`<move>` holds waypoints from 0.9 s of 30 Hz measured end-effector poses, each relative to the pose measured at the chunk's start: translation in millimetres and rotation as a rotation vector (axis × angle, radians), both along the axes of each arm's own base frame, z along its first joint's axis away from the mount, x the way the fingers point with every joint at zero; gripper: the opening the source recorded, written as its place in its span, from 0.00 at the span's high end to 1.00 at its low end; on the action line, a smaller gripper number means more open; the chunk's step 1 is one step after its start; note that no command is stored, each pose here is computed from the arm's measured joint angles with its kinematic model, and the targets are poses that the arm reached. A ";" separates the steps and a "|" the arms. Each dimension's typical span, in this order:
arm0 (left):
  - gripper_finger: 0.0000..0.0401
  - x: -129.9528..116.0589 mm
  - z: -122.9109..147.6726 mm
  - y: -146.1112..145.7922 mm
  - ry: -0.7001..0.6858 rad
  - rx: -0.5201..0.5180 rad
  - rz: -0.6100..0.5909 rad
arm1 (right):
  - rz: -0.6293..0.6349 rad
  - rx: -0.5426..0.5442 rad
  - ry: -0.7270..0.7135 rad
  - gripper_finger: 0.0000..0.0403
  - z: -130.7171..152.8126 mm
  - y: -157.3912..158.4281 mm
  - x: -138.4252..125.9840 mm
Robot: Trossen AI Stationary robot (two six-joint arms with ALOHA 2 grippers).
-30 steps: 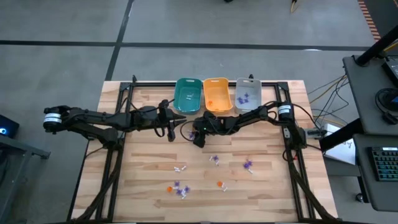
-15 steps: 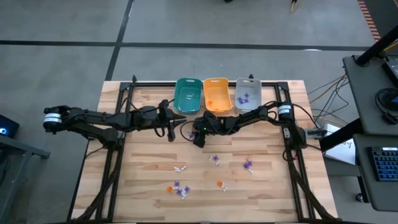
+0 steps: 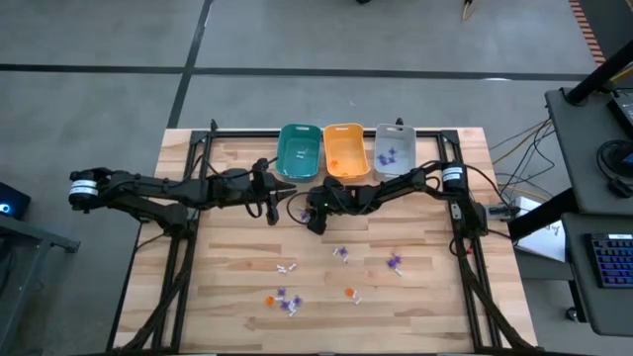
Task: Sort Halloween decoration
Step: Put the orange pumpkin toy into the yellow bin
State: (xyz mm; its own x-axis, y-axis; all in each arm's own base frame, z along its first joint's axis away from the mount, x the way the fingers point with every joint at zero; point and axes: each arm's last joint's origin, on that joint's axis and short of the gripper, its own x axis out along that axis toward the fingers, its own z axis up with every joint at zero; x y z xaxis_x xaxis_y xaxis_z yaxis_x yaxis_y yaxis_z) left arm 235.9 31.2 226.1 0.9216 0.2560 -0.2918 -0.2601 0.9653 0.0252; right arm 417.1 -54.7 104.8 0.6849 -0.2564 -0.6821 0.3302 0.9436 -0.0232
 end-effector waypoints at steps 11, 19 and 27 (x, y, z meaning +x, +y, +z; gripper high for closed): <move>0.89 0.0 0.0 0.0 0.000 0.000 0.000 | 0.020 -0.009 -0.003 0.84 0.6 -0.4 0.5; 0.89 0.0 -0.1 -0.1 0.001 -0.001 0.000 | 0.029 -0.006 -0.006 0.86 5.3 0.1 -0.3; 0.89 -1.3 -4.3 -0.3 0.041 -0.030 0.008 | 0.034 -0.006 -0.001 0.86 18.4 0.9 -3.7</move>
State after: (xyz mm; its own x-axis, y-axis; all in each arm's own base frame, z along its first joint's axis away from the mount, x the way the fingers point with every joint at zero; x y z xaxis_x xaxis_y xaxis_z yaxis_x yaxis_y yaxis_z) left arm 234.6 30.9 221.8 0.9066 0.2535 -0.3373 -0.2668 0.9637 0.0072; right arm 413.3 -53.8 123.1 0.6944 -0.2369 -0.6795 0.2975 0.9543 -0.0287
